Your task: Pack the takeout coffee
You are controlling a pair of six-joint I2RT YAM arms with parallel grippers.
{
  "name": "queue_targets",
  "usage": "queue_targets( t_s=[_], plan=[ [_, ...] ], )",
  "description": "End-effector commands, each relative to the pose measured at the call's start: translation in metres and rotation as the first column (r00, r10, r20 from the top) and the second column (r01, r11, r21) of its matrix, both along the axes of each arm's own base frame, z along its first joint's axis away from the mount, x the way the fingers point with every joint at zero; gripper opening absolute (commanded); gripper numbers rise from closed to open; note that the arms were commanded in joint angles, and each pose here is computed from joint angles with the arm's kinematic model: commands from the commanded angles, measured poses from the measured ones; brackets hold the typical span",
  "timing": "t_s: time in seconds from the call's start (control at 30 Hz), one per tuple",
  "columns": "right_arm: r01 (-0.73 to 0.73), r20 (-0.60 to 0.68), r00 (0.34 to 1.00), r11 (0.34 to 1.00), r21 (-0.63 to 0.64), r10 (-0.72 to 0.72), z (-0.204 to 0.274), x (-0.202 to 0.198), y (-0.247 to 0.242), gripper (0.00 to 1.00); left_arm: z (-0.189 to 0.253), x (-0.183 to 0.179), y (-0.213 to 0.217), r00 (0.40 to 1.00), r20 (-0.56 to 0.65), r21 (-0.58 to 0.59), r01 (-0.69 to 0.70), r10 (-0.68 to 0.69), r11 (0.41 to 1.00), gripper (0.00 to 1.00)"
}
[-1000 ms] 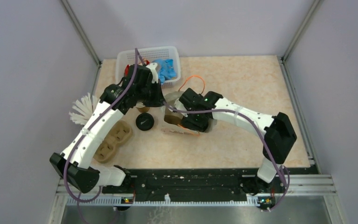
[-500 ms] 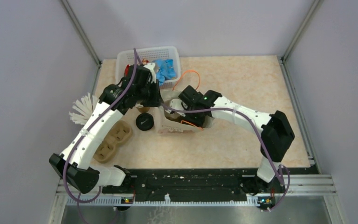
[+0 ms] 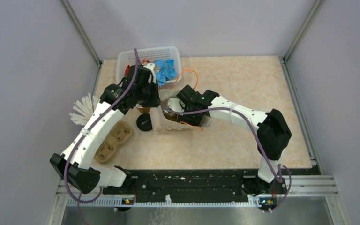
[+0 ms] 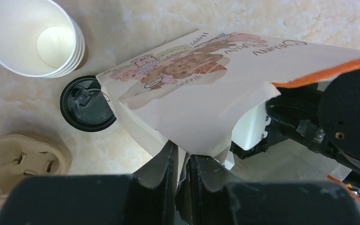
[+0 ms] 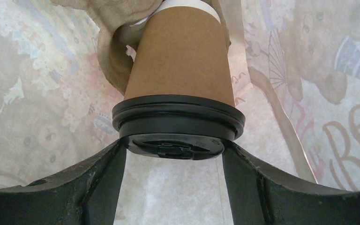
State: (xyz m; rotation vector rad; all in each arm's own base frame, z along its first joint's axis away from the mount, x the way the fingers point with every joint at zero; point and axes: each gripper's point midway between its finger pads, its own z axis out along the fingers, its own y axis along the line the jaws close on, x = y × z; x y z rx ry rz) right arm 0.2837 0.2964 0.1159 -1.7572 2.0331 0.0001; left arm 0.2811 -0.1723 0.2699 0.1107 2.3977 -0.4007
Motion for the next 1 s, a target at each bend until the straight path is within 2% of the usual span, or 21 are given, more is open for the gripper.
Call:
queue_targets(
  t_s=[0.0, 0.2, 0.33, 0.47, 0.63, 0.7, 0.8, 0.97],
  plan=[
    [-0.04, -0.13, 0.991, 0.994, -0.103, 0.026, -0.03, -0.024, -0.009, 0.69, 0.008, 0.001, -0.023, 0.992, 0.034, -0.071, 0.122, -0.12, 0.99, 0.19],
    [-0.016, -0.152, 0.988, 0.986, -0.164, -0.01, -0.017, -0.049, -0.021, 0.69, 0.019, -0.011, -0.051, 0.958, 0.033, -0.167, 0.286, -0.284, 0.944, 0.17],
    [0.021, -0.198, 0.979, 0.983, -0.183, -0.058, -0.006, -0.077, -0.034, 0.69, 0.016, -0.023, -0.066, 0.928, -0.012, -0.235, 0.359, -0.372, 0.903, 0.15],
    [0.047, -0.238, 0.967, 0.981, -0.189, -0.092, 0.005, -0.102, -0.046, 0.69, 0.015, -0.033, -0.076, 0.902, -0.042, -0.299, 0.398, -0.429, 0.867, 0.12],
    [0.088, -0.241, 0.962, 0.981, -0.176, -0.129, 0.015, -0.11, -0.054, 0.71, 0.019, -0.038, -0.086, 0.878, -0.058, -0.361, 0.425, -0.475, 0.83, 0.13],
    [0.097, -0.219, 0.967, 0.982, -0.165, -0.132, 0.015, -0.107, -0.054, 0.74, 0.015, -0.038, -0.086, 0.882, -0.083, -0.362, 0.407, -0.463, 0.839, 0.14],
    [0.101, -0.172, 0.976, 0.981, -0.166, -0.13, 0.007, -0.096, -0.055, 0.77, 0.001, -0.029, -0.076, 0.91, -0.121, -0.308, 0.345, -0.396, 0.887, 0.13],
    [0.128, -0.101, 0.985, 0.982, -0.14, -0.143, 0.002, -0.07, -0.054, 0.77, -0.007, -0.023, -0.069, 0.928, -0.161, -0.274, 0.285, -0.336, 0.919, 0.16]
  ],
)
